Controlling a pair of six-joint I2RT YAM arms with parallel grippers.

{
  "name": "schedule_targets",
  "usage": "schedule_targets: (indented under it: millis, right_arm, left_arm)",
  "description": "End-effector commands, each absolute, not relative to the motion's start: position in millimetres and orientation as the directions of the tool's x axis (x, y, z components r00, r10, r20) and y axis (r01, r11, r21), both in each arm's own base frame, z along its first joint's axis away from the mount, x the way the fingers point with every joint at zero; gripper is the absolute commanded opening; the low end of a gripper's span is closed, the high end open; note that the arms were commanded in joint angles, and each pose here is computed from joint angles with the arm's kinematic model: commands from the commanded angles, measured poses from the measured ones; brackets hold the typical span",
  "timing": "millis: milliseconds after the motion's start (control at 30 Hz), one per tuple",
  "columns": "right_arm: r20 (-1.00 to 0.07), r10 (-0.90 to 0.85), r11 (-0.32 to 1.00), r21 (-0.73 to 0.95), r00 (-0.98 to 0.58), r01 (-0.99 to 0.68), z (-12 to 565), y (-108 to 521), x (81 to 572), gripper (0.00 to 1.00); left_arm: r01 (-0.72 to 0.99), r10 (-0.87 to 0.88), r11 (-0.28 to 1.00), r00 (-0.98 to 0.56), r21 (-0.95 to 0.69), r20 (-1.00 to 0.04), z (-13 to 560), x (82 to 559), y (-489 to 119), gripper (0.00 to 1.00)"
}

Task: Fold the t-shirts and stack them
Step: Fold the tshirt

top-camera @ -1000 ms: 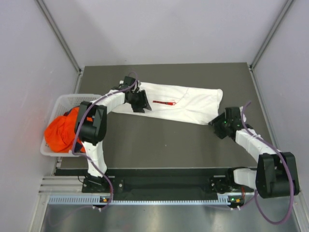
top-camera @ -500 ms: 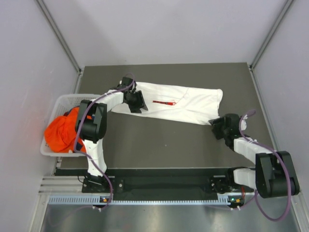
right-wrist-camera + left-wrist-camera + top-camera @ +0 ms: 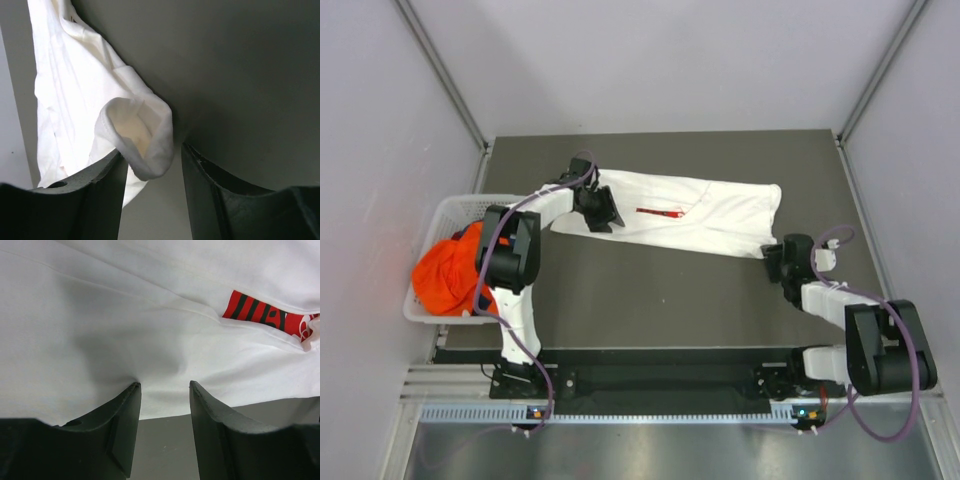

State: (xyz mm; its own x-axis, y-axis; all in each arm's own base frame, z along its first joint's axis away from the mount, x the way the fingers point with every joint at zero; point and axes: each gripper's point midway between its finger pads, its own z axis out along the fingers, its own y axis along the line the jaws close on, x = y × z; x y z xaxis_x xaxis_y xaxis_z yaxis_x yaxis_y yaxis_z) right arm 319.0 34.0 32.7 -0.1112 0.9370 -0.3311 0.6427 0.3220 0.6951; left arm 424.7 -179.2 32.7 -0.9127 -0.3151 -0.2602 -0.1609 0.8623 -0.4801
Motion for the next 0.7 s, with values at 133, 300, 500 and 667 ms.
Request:
schedule_targets:
  millis: [133,300,500,667]
  right_arm:
    - [-0.282,0.954,0.277,0.7,-0.101,0.658,35,44,326,0.5]
    - [-0.223,0.972,0.208,0.694,-0.069,0.69,31,52,314,0.51]
    - [-0.234,0.971,0.198,0.669,-0.05,0.716,26,49,314,0.49]
    - [-0.285,0.958,0.21,0.68,-0.011,0.703,25,38,320,0.4]
  left_arm:
    - [-0.24,-0.341,0.902,-0.906,-0.36,-0.252,-7,423,-143,0.5]
    - [-0.249,-0.352,0.894,-0.905,-0.372,-0.238,-10,422,-146,0.5]
    - [-0.249,-0.347,0.901,-0.905,-0.354,-0.246,-11,421,-142,0.49]
    - [-0.262,-0.351,0.903,-0.906,-0.34,-0.235,-18,418,-137,0.49]
